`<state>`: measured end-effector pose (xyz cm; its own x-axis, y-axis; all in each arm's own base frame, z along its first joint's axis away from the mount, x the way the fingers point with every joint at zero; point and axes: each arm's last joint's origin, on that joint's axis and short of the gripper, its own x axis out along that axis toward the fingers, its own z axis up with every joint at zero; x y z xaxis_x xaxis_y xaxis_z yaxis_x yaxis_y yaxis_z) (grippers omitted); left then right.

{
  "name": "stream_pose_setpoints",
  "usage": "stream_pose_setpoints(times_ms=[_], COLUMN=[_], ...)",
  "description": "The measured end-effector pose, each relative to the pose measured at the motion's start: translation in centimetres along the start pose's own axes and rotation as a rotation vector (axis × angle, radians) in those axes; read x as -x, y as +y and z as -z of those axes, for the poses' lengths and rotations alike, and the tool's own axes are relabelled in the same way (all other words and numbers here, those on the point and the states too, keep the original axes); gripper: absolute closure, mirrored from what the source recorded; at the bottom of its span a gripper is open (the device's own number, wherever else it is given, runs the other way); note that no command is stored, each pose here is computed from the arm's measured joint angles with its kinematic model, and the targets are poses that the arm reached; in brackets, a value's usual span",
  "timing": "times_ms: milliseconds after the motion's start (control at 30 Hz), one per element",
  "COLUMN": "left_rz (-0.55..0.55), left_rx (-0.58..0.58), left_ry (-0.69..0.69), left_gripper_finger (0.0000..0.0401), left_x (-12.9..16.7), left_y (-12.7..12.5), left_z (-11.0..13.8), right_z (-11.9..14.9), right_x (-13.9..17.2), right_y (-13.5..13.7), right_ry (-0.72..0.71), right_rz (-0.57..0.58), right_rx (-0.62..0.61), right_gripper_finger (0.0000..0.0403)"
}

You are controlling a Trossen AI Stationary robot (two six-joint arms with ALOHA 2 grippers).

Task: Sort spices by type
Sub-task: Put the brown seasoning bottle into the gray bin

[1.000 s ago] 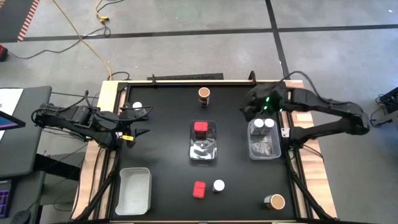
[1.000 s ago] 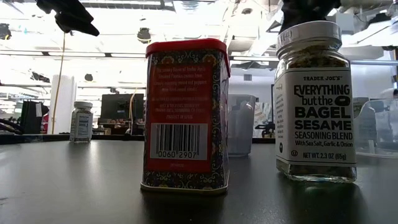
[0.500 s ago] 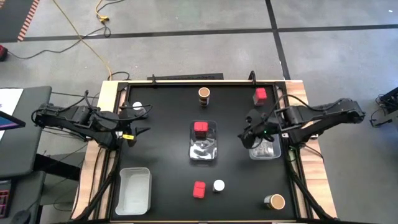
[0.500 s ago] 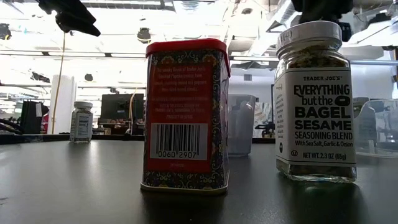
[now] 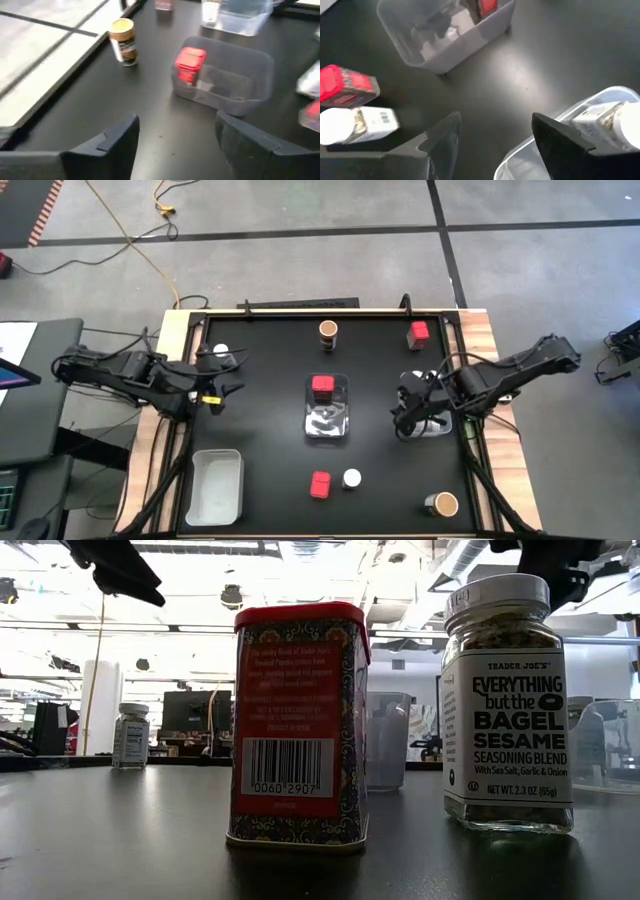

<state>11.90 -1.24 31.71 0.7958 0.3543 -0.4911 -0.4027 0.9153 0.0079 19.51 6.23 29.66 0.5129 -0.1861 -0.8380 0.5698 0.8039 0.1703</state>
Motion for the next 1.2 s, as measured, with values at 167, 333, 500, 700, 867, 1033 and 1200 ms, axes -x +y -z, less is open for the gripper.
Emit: stream_pose_setpoints(times_ms=[167, 333, 500, 700, 867, 1033, 1200], left_rz=[-0.112, -0.156, -0.187, -0.195, -0.138, -0.150, -0.140], left_rx=[0.042, 0.098, 0.161, 0.201, 0.153, 0.145, 0.137], left_ry=[0.021, 0.068, 0.115, 0.159, 0.102, -0.034, -0.076], left_gripper_finger=[0.0078, 0.0008, 0.0017, 0.0020, 0.0020, 0.0020, 0.0021], left_x=[-1.4, -3.0, -4.6, -6.3, -7.5, -8.7, -9.4], left_y=[-0.5, -1.3, -2.2, -3.2, -4.2, -3.2, 0.2], left_z=[-0.1, 0.0, 0.3, 0.6, -0.2, -2.4, -5.4], right_z=[0.7, 1.8, 2.9, 4.0, 4.8, 5.2, 5.2], right_x=[-0.7, -1.1, -0.5, 0.1, 0.5, 0.7, 0.6], right_y=[1.0, 2.1, 2.7, 3.3, 3.3, 3.4, 3.4], right_ry=[-0.019, 0.006, 0.007, -0.002, 0.020, 0.032, 0.033], right_rz=[0.044, 0.041, 0.016, -0.005, -0.004, -0.003, -0.012], right_rx=[0.063, 0.124, 0.182, 0.204, 0.167, 0.172, 0.262], right_gripper_finger=[0.0131, 0.0131, 0.0131, 0.0131, 0.0131, 0.0131, 0.0131])
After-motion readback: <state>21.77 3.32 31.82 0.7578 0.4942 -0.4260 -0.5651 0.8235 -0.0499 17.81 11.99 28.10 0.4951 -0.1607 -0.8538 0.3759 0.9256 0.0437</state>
